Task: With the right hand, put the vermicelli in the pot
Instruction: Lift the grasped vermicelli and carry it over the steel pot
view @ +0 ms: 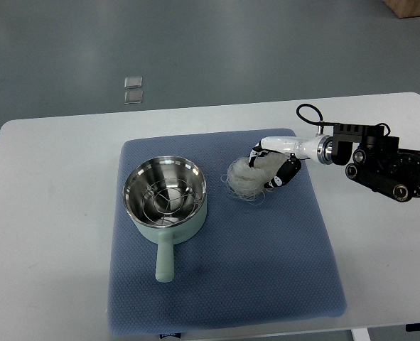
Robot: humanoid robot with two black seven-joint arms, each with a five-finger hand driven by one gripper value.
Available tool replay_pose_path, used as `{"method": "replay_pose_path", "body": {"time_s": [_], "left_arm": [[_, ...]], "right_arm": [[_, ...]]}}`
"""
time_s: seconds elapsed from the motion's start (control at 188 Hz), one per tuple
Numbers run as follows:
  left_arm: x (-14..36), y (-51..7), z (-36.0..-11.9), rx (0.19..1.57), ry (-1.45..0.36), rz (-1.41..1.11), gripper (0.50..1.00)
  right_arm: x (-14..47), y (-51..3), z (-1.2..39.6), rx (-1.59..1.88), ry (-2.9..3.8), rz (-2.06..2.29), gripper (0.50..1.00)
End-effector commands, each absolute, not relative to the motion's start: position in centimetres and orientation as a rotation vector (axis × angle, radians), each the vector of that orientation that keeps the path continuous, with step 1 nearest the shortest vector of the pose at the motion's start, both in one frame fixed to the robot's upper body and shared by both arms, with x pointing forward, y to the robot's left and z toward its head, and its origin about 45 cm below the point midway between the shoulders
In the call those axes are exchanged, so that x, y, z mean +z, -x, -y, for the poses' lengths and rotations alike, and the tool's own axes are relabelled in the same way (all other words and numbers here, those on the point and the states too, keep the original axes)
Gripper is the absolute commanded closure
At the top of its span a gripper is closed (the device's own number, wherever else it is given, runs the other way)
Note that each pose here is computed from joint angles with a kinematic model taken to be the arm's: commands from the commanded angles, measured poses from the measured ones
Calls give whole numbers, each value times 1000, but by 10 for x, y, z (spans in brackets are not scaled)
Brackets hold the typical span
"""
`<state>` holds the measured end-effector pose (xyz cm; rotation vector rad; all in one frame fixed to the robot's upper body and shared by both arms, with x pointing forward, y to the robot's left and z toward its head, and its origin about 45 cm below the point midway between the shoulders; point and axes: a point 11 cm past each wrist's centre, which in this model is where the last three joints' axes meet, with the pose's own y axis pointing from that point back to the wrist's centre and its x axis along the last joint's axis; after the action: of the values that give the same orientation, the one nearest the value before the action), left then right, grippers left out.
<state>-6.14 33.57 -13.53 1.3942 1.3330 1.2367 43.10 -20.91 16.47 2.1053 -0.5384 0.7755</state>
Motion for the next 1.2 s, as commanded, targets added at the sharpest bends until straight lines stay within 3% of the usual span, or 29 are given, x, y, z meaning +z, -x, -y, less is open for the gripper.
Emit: {"method": "replay_pose_path", "body": {"time_s": [0.0, 0.335, 0.729, 0.899, 1.197], "left_arm": [[-135, 61, -336, 1237, -1395, -1333, 500], [-135, 61, -336, 1237, -1395, -1333, 500], [-135, 61, -336, 1236, -1394, -1333, 500], [-135, 61, -336, 1236, -1394, -1333, 500], [-135, 61, -336, 1237, -1395, -1333, 500]], "right_arm": [[166, -432, 211, 778, -2103, 542, 1000], [180, -439, 217, 793, -2105, 581, 1000], [254, -460, 217, 946, -2207, 738, 1000], [282, -451, 189, 1013, -2337, 742, 1000], [277, -427, 133, 1028, -2483, 636, 1000]]}}
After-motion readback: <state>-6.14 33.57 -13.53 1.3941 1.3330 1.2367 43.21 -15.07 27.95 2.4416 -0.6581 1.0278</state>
